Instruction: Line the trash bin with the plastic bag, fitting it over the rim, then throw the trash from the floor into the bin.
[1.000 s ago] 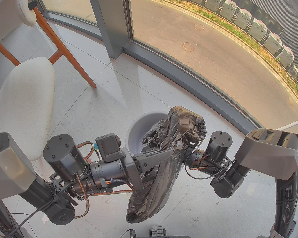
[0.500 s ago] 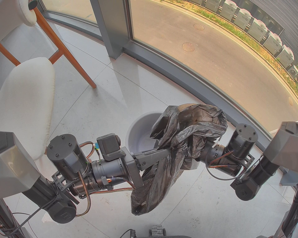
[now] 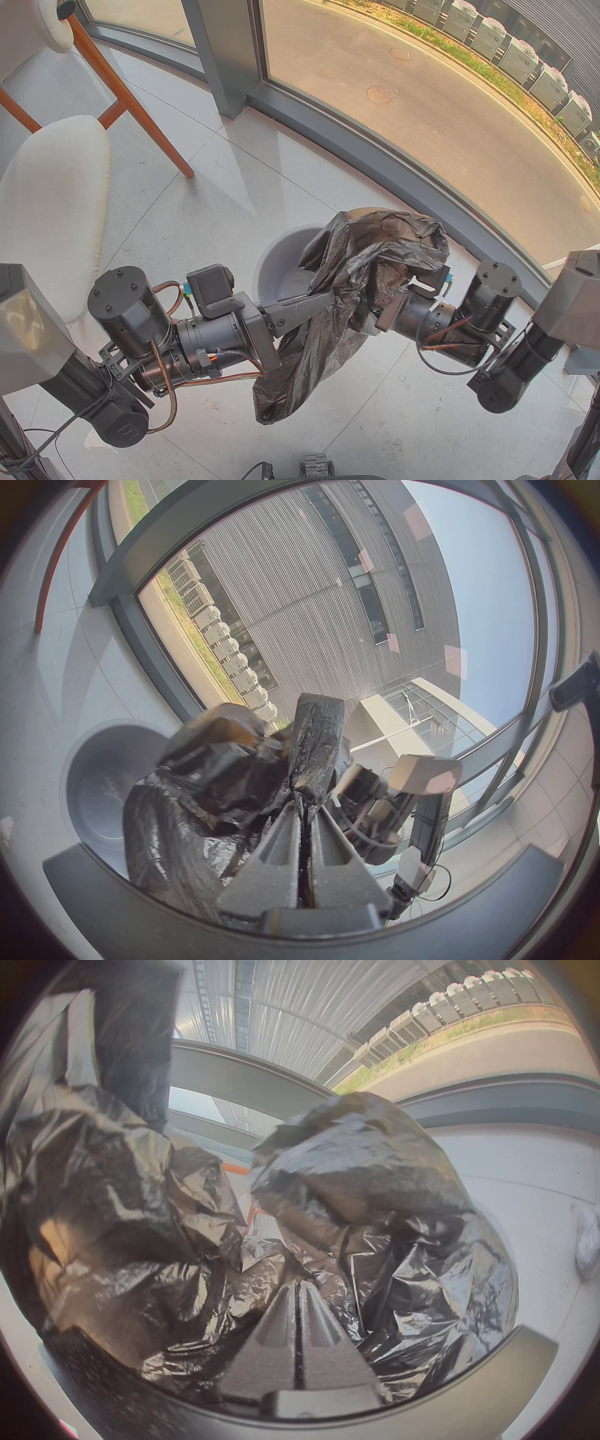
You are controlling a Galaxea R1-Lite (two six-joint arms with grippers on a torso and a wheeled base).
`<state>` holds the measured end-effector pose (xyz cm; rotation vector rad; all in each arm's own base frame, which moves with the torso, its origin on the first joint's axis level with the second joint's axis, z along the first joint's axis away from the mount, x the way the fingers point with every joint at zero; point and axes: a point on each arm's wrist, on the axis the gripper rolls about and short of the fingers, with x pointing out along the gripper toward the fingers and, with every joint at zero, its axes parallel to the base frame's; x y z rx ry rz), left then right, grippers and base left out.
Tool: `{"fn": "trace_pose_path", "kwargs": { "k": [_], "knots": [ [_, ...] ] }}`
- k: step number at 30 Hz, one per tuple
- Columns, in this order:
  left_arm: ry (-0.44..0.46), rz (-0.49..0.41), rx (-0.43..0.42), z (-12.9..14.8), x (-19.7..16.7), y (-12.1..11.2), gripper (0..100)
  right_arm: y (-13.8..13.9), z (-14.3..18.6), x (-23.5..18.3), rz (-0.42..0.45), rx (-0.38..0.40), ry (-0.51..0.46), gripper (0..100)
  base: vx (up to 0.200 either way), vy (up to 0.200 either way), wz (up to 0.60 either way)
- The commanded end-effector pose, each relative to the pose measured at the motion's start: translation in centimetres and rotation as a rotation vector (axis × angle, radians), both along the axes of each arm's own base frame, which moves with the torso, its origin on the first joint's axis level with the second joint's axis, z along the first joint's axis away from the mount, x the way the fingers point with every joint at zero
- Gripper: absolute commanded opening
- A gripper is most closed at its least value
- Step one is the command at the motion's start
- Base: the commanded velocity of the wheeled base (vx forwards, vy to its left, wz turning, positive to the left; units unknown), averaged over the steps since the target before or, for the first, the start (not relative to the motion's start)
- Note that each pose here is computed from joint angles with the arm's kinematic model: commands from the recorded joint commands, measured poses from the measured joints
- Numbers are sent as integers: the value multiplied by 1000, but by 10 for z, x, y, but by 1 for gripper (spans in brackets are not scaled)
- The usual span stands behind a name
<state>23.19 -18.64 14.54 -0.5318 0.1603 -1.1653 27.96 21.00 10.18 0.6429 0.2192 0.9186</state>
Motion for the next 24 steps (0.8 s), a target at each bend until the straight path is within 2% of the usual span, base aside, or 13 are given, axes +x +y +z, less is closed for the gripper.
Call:
{"fn": "trace_pose_path", "kwargs": {
  "k": [1,3,11,12,19,24],
  "knots": [
    [45,-52,-133,31,-21,5,0,30,-37,17,-43,-38,18,0,0,0,0],
    [98,-78,-176,44,-31,9,0,36,-39,11,-22,-44,27,0,0,0,0],
    [165,-71,-125,34,-29,7,0,32,-42,14,-36,-53,27,0,0,0,0],
    [179,-69,-114,29,-26,5,0,31,-41,14,-38,-54,26,100,0,0,0],
    [183,-67,-112,8,-14,-5,0,4,-21,14,-110,-43,5,100,0,0,0],
    [201,-65,-97,2,-13,-5,0,-28,17,4,-167,8,-49,100,0,0,0]
  ]
}}
